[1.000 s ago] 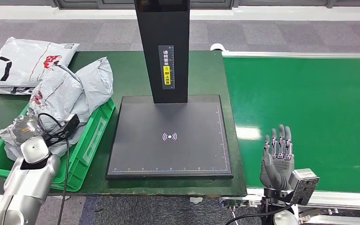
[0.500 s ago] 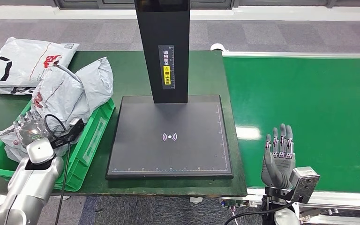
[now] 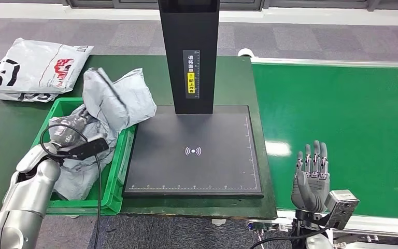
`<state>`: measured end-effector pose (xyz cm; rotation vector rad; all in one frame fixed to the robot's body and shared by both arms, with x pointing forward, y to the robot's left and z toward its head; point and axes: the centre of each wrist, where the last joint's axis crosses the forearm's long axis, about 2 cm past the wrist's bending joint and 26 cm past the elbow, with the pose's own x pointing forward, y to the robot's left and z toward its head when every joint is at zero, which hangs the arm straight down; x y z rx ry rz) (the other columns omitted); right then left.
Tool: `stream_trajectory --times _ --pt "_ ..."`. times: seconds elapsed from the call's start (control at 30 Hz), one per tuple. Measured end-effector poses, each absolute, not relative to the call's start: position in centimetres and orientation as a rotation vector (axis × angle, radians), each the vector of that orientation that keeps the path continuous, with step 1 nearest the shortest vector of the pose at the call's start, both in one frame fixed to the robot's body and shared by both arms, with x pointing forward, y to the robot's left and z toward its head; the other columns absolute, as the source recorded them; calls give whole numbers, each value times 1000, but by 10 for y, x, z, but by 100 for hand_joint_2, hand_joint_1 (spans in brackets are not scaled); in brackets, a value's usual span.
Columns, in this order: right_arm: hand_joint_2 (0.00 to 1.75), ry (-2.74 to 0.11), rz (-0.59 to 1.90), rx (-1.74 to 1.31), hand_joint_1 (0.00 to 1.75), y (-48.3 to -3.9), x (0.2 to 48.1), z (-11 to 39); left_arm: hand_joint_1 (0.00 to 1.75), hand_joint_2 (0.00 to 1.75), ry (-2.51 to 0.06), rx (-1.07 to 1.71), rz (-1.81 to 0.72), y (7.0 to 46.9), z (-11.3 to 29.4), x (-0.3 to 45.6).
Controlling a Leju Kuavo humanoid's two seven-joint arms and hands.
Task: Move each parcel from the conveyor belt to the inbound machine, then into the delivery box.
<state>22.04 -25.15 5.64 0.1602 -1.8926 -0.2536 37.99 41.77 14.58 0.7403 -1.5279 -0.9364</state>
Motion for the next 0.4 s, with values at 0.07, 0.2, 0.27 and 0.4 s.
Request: stream_trajectory --times 0.07,0.2,0.27,0.4 --pt "175 -1892 -252 160 0 -251 220 56 0 0 -1484 784 -856 419 155 385" --pt "175 -1887 -245 158 0 -251 220 56 0 0 -1498 820 -725 418 165 389" --pt "175 -1880 -237 157 0 -251 220 56 0 0 -1474 915 -635 419 171 390" --pt "175 -1865 -227 154 0 -251 220 56 0 0 -1358 1205 -502 422 188 390"
